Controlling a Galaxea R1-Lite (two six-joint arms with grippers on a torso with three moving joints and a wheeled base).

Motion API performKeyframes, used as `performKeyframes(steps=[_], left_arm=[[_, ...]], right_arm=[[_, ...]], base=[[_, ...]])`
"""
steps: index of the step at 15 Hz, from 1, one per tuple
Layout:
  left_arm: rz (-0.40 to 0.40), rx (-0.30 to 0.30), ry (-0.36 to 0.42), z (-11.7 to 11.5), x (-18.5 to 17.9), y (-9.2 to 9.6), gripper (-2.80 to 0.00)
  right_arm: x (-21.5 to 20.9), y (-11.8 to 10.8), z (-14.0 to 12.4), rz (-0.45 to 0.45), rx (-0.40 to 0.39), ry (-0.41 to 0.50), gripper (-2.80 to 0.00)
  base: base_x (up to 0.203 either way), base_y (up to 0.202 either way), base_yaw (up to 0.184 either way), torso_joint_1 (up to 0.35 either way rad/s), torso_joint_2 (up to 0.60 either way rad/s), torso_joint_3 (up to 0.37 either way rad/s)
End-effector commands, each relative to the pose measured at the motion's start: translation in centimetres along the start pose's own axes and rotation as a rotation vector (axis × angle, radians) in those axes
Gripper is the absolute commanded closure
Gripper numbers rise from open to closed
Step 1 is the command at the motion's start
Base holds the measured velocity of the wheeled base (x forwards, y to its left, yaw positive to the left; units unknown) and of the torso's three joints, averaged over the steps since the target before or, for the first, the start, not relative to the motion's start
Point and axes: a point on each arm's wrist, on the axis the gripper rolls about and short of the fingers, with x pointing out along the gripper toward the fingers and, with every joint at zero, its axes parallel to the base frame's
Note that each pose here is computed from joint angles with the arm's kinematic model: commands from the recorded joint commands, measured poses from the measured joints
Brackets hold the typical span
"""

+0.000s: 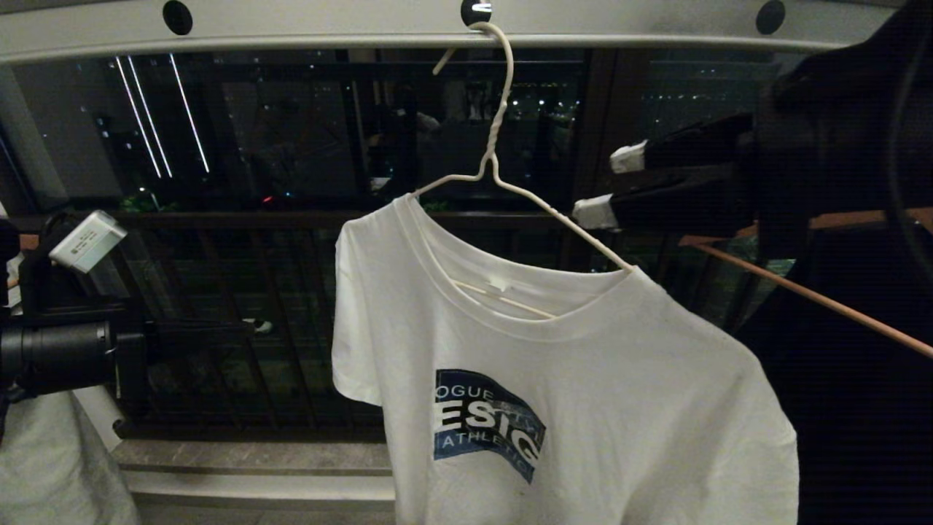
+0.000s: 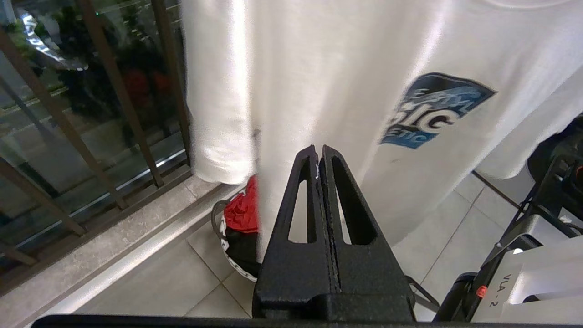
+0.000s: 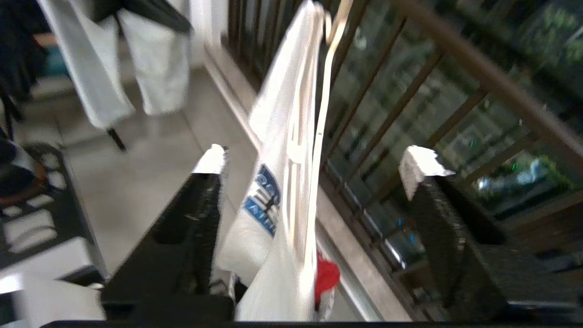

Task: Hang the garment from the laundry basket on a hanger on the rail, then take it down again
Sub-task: Take the clothes off the clothes rack

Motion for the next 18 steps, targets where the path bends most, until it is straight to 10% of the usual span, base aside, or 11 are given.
performKeyframes(steps=[1, 2, 3, 9, 13, 18], left_arm=[[-0.010, 0.008, -0.003, 0.0, 0.0, -0.3, 0.00], [-0.025, 0.012, 0.000, -0.2, 0.1, -0.8, 0.00], [-0.038, 0.020, 0.002, -0.4, 0.2, -1.3, 0.00], [-0.096, 0.066, -0.034, -1.3, -1.6, -5.1, 0.00], [-0.085, 0.113, -0.091, -2.6, -4.4, -9.6, 0.00], [-0.128, 0.085, -0.241, -3.7, -9.0, -16.7, 0.00]], right_arm=[[-4.8, 1.1, 1.2, -0.015, -0.011, -0.095, -2.80], [-5.9, 1.4, 1.0, -0.017, -0.007, -0.095, -2.80], [-6.9, 1.8, 0.5, -0.019, -0.007, -0.086, 0.00], [-13.7, 3.4, -1.9, -0.125, 0.010, -0.101, 0.00], [-17.3, 3.4, -3.0, -0.523, 0.042, -0.089, 0.00], [-22.8, 7.4, -4.9, -0.778, 0.124, -0.193, 0.00]], base=[[0.000, 0.000, 0.000, 0.000, 0.00, 0.000], [0.000, 0.000, 0.000, 0.000, 0.00, 0.000], [0.000, 0.000, 0.000, 0.000, 0.00, 0.000], [0.000, 0.000, 0.000, 0.000, 0.00, 0.000], [0.000, 0.000, 0.000, 0.000, 0.00, 0.000], [0.000, 0.000, 0.000, 0.000, 0.00, 0.000]])
